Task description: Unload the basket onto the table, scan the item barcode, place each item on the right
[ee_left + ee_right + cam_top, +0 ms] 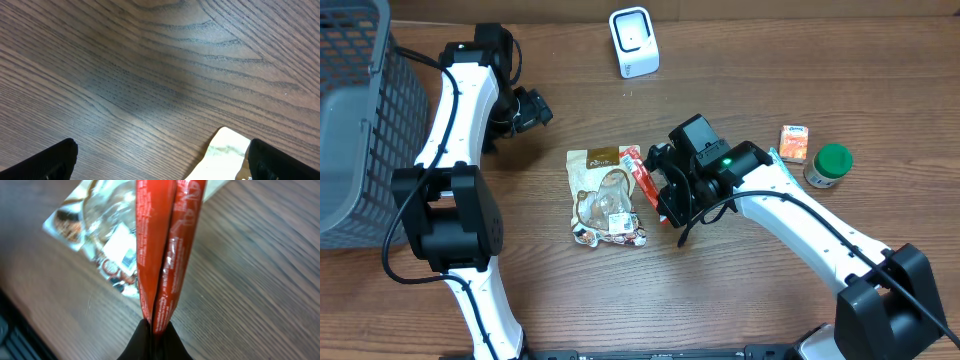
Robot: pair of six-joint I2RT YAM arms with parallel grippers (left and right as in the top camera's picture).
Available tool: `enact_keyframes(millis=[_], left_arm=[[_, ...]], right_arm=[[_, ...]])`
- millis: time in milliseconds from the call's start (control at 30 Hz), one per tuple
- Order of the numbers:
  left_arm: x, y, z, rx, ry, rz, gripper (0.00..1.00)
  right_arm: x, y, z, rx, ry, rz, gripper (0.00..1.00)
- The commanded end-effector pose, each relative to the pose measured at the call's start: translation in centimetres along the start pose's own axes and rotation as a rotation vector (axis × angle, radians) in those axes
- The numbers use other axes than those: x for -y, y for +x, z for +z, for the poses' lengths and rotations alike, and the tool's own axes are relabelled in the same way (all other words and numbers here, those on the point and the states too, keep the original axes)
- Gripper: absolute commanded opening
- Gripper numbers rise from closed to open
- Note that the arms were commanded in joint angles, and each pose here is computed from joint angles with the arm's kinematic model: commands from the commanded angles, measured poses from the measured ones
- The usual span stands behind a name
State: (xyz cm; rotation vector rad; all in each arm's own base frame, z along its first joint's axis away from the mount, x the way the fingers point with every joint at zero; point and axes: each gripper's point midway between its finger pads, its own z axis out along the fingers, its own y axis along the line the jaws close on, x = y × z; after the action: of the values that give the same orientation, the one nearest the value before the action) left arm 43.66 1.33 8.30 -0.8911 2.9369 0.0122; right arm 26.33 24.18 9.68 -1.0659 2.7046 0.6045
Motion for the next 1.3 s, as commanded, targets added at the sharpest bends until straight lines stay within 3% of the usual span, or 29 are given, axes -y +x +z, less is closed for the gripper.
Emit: enact_keyframes(millis=[0, 33, 167, 400, 533, 733, 1067, 1267], left_arm=[[0.4, -0.3, -1.0, 0.030, 0.012, 0.018, 1.00], [0.4, -0.3, -1.0, 0.030, 0.012, 0.018, 1.00], [0.4, -0.3, -1.0, 0.030, 0.012, 0.018, 1.00], [0.4, -0.3, -1.0, 0.030, 0.012, 0.018, 1.00], [0.4, -0.3, -1.0, 0.030, 0.012, 0.018, 1.00], [0.4, -0.3, -1.0, 0.029, 0.012, 0.018, 1.00], [0.4, -0.3, -1.0, 0.030, 0.012, 0.018, 1.00], [0.4, -0.3, -1.0, 0.030, 0.012, 0.018, 1.00]], right_arm=[[-2.3, 0.2, -1.2, 0.016, -0.120, -0.342, 0.04], [-4.0, 1.7, -1.5, -0.003, -0.224, -0.499, 0.04], [-5.6, 3.7, -2.3, -0.018, -0.344, -0.648, 0.04], [-5.2, 3.3, -2.1, -0.009, -0.320, -0.672, 0.04], [-3.6, 1.9, -2.1, -0.007, -0.216, -0.639, 0.04], [4.5, -3.5, -4.5, 0.033, 0.313, -0.355, 0.04], [12.9, -11.9, -14.7, 0.221, 1.055, -0.391, 0.03], [15.8, -15.7, -18.8, 0.140, 1.437, -0.536, 0.03]])
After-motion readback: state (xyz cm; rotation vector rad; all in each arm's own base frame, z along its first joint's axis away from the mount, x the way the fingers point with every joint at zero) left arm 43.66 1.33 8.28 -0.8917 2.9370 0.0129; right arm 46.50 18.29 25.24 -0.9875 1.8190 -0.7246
